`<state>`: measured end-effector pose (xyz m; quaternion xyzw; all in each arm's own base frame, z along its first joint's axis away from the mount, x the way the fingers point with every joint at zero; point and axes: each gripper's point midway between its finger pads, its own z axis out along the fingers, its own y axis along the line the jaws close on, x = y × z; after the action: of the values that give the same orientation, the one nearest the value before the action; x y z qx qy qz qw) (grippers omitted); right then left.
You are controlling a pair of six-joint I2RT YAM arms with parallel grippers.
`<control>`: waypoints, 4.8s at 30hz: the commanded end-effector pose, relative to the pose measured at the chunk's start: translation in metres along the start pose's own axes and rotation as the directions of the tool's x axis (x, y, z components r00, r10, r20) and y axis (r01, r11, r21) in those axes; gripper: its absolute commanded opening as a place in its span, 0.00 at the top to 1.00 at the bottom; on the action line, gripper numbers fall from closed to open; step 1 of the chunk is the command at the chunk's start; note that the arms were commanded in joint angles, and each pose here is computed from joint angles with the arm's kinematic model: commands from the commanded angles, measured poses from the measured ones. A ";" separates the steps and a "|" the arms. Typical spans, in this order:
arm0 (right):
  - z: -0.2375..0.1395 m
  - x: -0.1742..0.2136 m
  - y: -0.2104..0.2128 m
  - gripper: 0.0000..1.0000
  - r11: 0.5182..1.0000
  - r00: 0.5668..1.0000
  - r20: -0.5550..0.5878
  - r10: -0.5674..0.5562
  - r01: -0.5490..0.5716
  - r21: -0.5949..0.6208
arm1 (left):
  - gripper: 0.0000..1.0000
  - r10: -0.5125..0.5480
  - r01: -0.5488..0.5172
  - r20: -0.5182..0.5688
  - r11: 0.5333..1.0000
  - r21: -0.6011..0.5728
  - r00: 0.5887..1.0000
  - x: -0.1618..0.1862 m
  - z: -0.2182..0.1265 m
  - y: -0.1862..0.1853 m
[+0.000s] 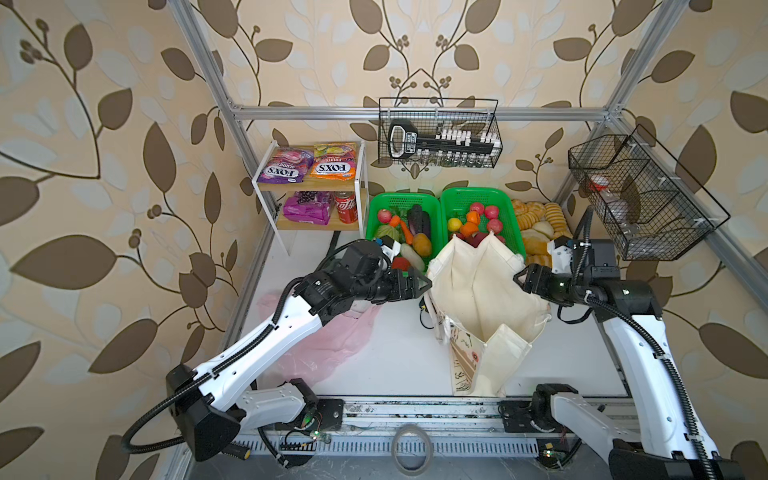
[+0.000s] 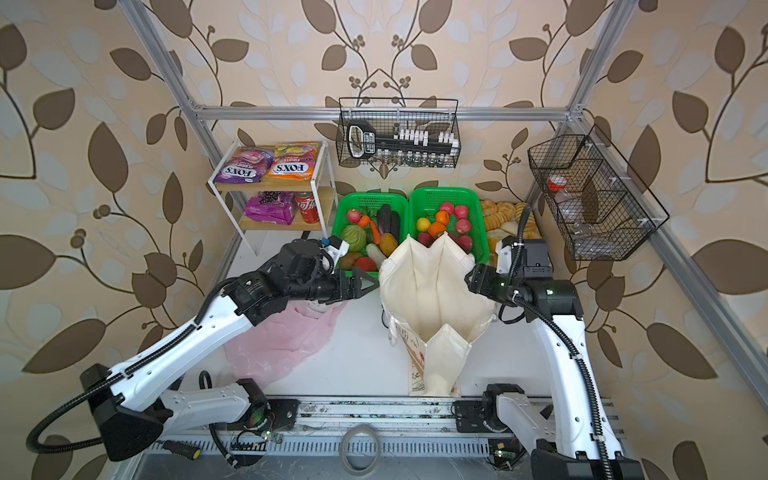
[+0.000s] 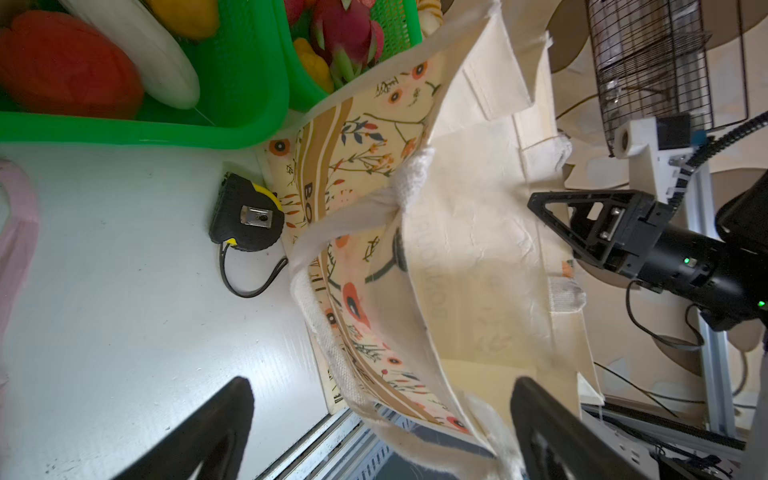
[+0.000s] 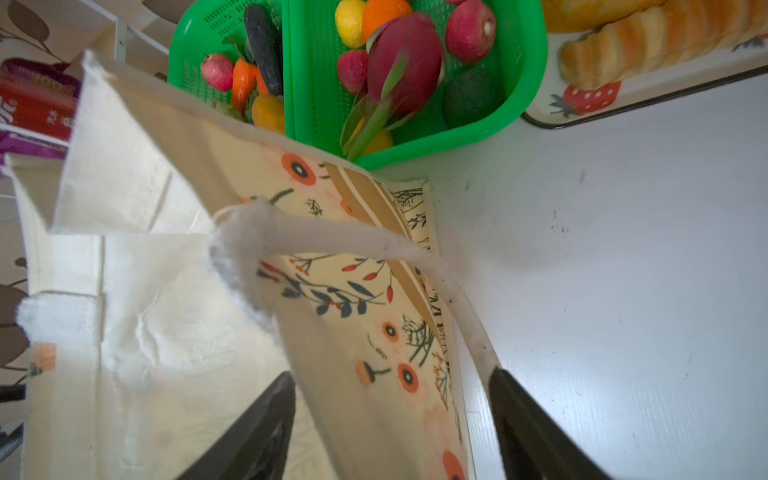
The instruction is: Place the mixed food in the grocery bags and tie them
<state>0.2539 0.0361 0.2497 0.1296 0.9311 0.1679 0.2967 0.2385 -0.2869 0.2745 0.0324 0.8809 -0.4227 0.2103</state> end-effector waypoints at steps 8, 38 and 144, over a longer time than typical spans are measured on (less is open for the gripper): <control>0.005 -0.033 0.015 0.79 0.992 0.980 0.179 0.083 -0.064 -0.108 | 0.61 0.068 -0.061 0.063 0.993 -0.105 0.996 -0.049 0.046 -0.006; -0.113 -0.053 0.072 0.07 0.918 0.808 0.566 -0.164 0.336 -0.213 | 0.12 0.356 0.015 0.601 0.853 -0.522 0.715 -0.124 -0.151 0.087; -0.101 -0.016 0.115 0.12 0.830 0.841 0.526 -0.125 0.380 -0.409 | 0.40 0.711 -0.414 0.664 0.689 -0.595 0.231 -0.296 -0.044 0.230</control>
<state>0.2233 0.1125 0.3888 -0.0495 0.7554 0.3262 0.5661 0.5489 -0.0666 0.2275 0.0970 0.6496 -0.1402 0.7409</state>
